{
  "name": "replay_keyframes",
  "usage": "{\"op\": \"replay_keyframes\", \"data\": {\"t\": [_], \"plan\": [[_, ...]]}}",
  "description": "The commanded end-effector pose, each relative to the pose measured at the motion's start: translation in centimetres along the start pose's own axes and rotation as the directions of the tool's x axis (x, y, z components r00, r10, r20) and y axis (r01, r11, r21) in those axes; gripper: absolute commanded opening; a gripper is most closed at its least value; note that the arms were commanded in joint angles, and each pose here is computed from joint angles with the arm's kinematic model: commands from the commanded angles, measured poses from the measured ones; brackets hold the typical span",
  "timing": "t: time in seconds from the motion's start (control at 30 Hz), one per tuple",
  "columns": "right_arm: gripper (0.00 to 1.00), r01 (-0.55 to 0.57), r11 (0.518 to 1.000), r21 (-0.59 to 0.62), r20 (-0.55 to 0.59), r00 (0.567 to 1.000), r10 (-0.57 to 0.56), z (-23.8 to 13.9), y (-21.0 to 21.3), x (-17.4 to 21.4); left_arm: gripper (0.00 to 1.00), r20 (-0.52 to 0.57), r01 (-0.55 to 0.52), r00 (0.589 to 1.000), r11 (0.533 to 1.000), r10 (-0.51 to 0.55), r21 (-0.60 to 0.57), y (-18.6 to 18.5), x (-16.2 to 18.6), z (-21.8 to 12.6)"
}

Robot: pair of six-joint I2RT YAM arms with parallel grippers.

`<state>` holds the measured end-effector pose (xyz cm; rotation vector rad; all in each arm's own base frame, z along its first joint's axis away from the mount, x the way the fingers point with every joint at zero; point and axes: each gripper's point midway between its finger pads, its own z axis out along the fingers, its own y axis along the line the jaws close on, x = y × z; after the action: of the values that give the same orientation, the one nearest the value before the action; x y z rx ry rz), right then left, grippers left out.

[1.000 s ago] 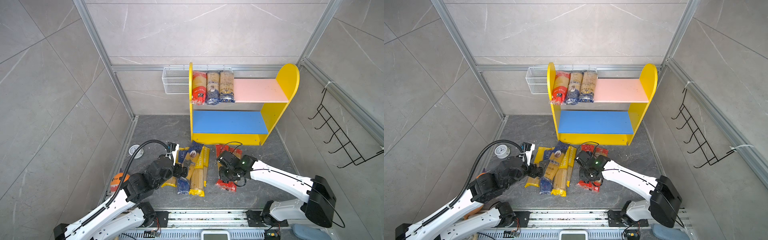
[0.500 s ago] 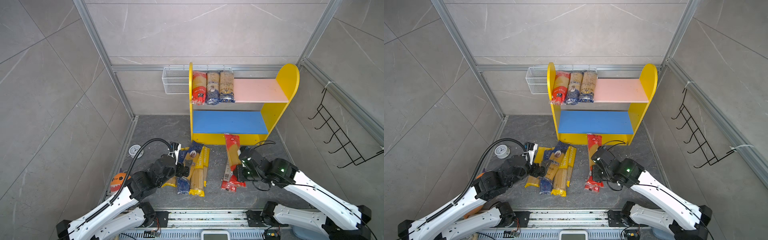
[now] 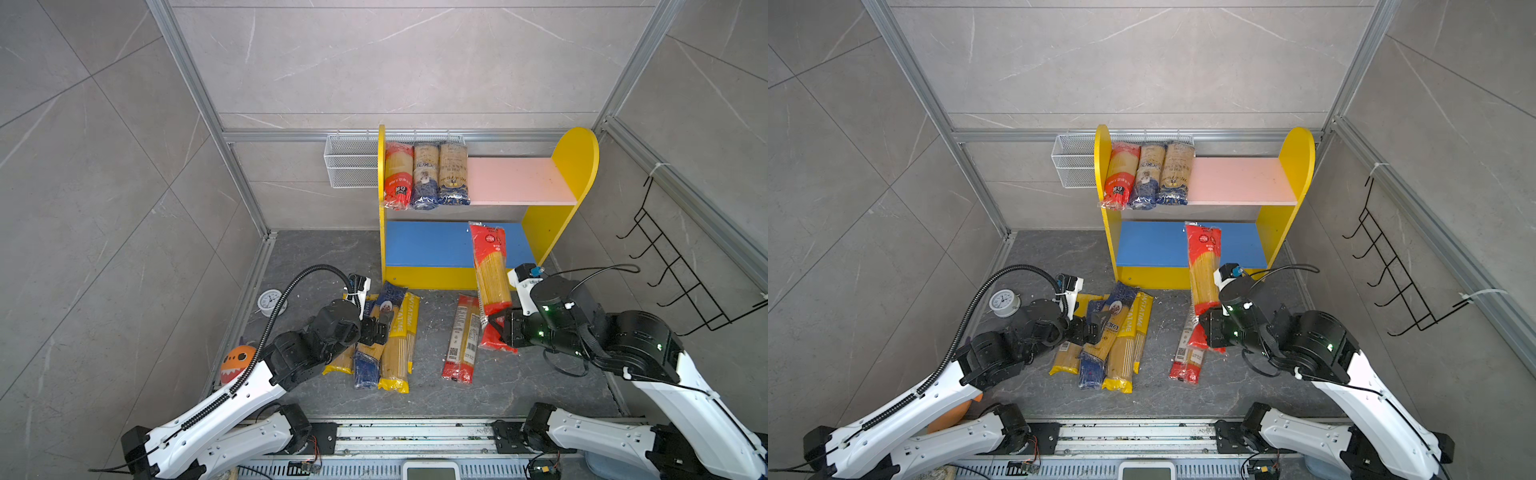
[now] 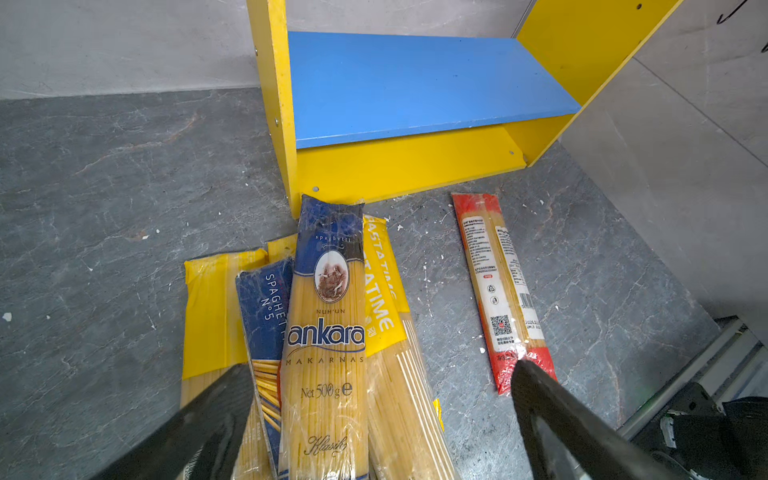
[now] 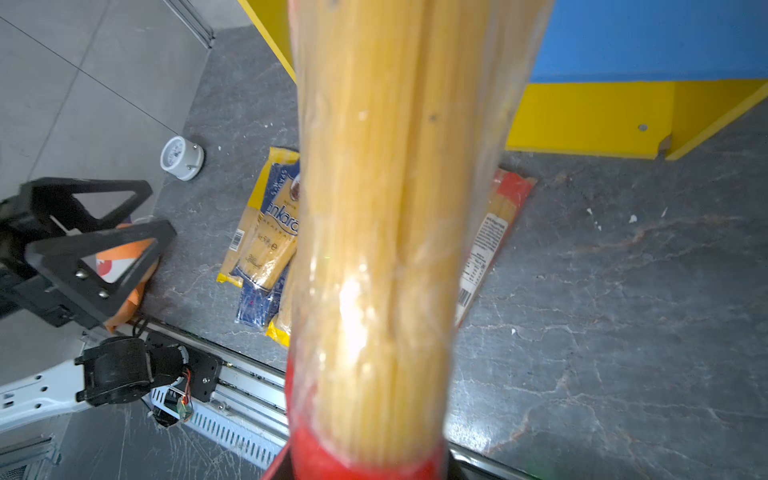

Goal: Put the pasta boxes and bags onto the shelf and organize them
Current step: 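Lift the red-ended packet and carry it toward the pink shelf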

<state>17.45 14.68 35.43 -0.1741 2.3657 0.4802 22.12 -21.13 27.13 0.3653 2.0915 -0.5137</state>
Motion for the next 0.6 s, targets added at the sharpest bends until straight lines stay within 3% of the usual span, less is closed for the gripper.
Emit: {"op": "replay_keyframes", "data": {"t": [0.0,0.3,0.57], "plan": [[0.00,0.044,0.999,0.002,0.242,0.969,-0.043,-3.8,0.7,-6.3,1.00,0.067,0.020,0.998,0.999,-0.023,0.035,-0.8,-2.3,-1.1],[0.00,0.126,0.984,0.124,0.319,0.934,-0.159,-3.4,2.4,-14.2,1.00,0.083,0.015,0.996,1.000,-0.014,-0.009,0.3,-2.6,-2.2],[0.00,0.068,0.991,0.111,0.441,0.891,-0.111,-3.5,0.0,-23.9,1.00,0.092,-0.025,0.995,0.998,0.030,-0.061,1.0,-3.3,-2.5]]}}
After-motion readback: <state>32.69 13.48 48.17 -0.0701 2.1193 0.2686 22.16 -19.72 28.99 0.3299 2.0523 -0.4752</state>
